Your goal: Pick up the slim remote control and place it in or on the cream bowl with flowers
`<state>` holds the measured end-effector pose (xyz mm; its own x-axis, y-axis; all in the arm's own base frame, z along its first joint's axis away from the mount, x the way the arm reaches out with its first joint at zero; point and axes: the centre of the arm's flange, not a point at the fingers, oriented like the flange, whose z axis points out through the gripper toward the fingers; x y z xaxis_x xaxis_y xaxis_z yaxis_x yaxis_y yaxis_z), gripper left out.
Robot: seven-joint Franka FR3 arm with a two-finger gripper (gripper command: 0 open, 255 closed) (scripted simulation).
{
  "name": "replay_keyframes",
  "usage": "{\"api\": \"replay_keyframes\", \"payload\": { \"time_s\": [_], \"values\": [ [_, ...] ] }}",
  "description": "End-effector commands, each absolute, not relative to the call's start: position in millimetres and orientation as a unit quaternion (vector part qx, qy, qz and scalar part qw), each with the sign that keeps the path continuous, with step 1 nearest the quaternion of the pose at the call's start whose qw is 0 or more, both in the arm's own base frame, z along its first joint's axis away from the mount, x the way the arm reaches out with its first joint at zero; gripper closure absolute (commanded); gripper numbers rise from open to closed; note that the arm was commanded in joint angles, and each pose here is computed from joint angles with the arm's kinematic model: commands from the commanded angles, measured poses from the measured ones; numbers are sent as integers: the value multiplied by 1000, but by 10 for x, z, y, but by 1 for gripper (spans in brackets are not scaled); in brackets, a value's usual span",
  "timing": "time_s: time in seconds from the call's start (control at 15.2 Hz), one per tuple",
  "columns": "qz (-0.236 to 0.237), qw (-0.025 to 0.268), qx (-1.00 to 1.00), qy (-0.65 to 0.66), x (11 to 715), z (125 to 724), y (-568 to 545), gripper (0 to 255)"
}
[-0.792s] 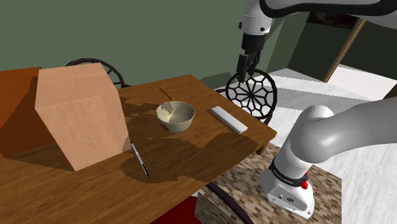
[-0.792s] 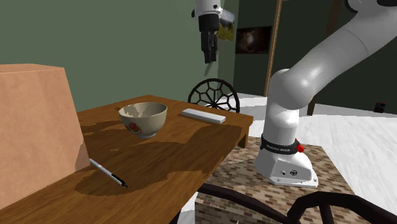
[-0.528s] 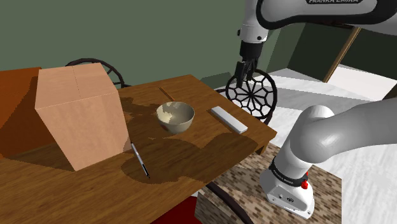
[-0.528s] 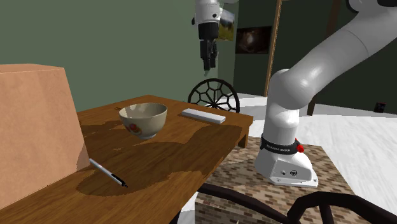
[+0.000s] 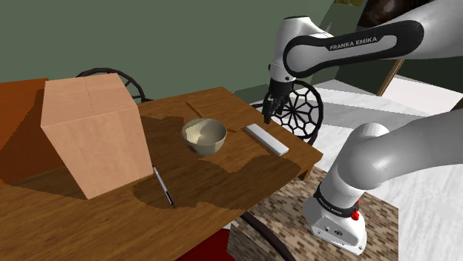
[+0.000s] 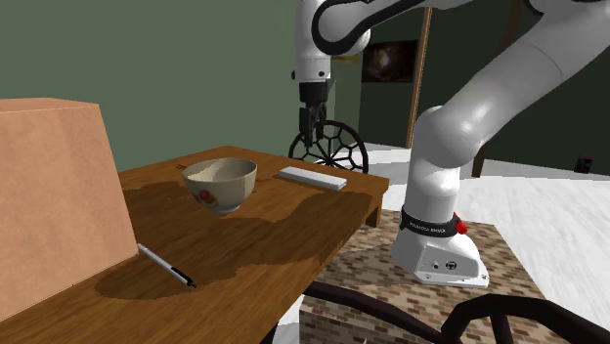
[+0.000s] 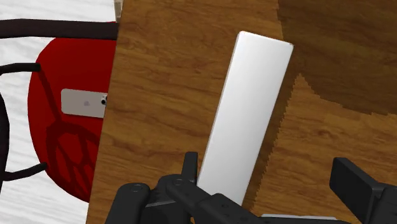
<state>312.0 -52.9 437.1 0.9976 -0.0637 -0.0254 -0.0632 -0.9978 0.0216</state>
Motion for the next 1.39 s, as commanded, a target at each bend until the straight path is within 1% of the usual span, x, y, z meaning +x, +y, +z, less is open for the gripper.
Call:
{"api": "replay_keyframes", "payload": {
  "time_s": [0.0, 0.2, 0.73, 1.25, 1.32],
  "values": [
    [-5, 10, 999, -38, 3146, 4117, -561, 0],
    [3, 9, 999, -48, 3216, 3735, -601, 0],
    [4, 9, 999, -49, 3224, 3306, -612, 0],
    [4, 9, 999, -49, 3224, 3307, -612, 0],
    [4, 9, 999, -49, 3224, 3307, -612, 255]
  ]
}}
